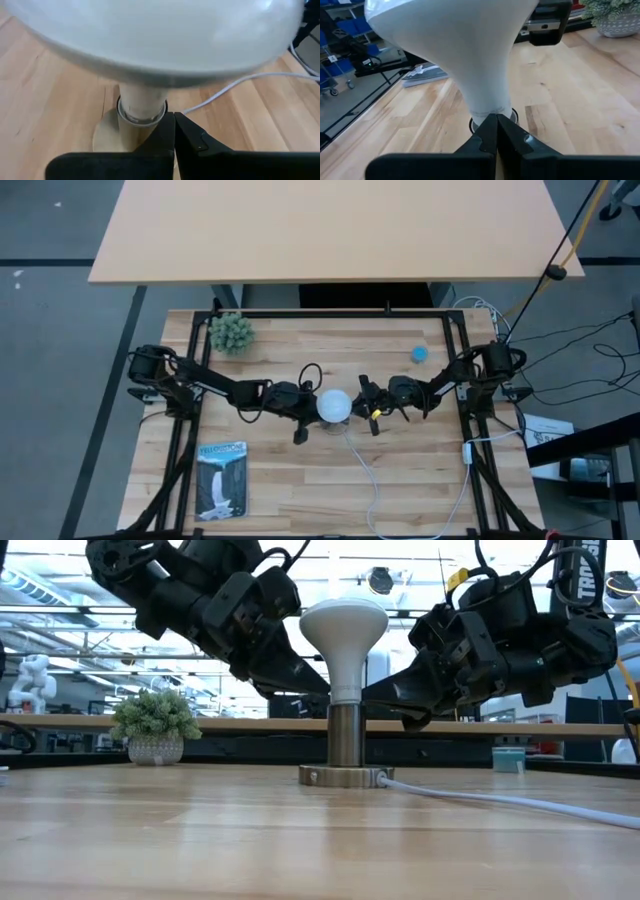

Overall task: Screw lightbulb
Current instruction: Insert the white lightbulb into the lamp

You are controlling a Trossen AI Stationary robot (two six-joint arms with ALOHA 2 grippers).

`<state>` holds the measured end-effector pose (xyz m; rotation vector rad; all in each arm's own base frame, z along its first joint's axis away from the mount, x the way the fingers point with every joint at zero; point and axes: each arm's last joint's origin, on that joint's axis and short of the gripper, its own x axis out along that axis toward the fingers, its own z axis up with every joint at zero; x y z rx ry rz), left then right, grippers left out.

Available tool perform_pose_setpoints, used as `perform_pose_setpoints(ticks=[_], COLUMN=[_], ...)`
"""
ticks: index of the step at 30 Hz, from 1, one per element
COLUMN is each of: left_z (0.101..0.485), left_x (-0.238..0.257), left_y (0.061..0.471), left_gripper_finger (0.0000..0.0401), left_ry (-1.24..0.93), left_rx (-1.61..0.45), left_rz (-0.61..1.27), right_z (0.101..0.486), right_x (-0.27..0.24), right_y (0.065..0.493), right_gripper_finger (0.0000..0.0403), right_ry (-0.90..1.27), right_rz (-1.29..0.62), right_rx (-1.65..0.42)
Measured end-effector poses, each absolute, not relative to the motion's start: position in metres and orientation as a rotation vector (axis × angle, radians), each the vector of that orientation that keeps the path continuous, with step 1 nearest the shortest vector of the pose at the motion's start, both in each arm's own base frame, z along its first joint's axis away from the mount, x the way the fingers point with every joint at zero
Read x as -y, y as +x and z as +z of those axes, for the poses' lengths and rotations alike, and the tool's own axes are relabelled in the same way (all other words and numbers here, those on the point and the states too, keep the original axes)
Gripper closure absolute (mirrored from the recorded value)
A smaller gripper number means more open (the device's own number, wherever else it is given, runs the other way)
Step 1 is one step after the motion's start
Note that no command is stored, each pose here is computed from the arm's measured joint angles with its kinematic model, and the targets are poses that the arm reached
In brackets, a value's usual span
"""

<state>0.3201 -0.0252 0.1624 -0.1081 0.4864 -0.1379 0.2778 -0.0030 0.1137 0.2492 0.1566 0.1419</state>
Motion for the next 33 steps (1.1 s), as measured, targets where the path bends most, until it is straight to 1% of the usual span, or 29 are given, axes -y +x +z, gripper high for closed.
perform_pose_setpoints(ticks=[11, 17, 21, 25, 27, 30, 33], left_z=[0.163, 0.162, 0.158, 0.157, 0.157, 0.157, 0.158], left_x=[0.019, 0.009, 0.004, 0.004, 0.007, 0.014, 0.022], left_y=[0.321, 0.321, 0.319, 0.318, 0.318, 0.318, 0.318], left_gripper_finger=[0.0401, 0.0401, 0.0401, 0.0401, 0.0401, 0.0401, 0.0401], left_ry=[-0.110, -0.112, -0.113, -0.113, -0.116, -0.121, -0.120], left_rx=[-0.482, -0.491, -0.536, -0.540, -0.541, -0.544, -0.538], left_rz=[-0.119, -0.080, -0.045, -0.033, -0.049, -0.104, -0.147], right_z=[0.114, 0.114, 0.113, 0.112, 0.109, 0.107, 0.115], right_x=[0.003, -0.003, -0.009, -0.013, -0.013, -0.008, -0.003], right_y=[0.278, 0.278, 0.277, 0.276, 0.274, 0.267, 0.262], right_gripper_finger=[0.0403, 0.0403, 0.0403, 0.0403, 0.0403, 0.0403, 0.0403], right_ry=[0.264, 0.278, 0.281, 0.331, 0.329, 0.313, 0.282], right_rz=[0.143, 0.208, 0.246, 0.302, 0.282, 0.165, 0.059], right_rx=[-0.157, -0.167, -0.178, -0.213, -0.243, -0.287, -0.262])
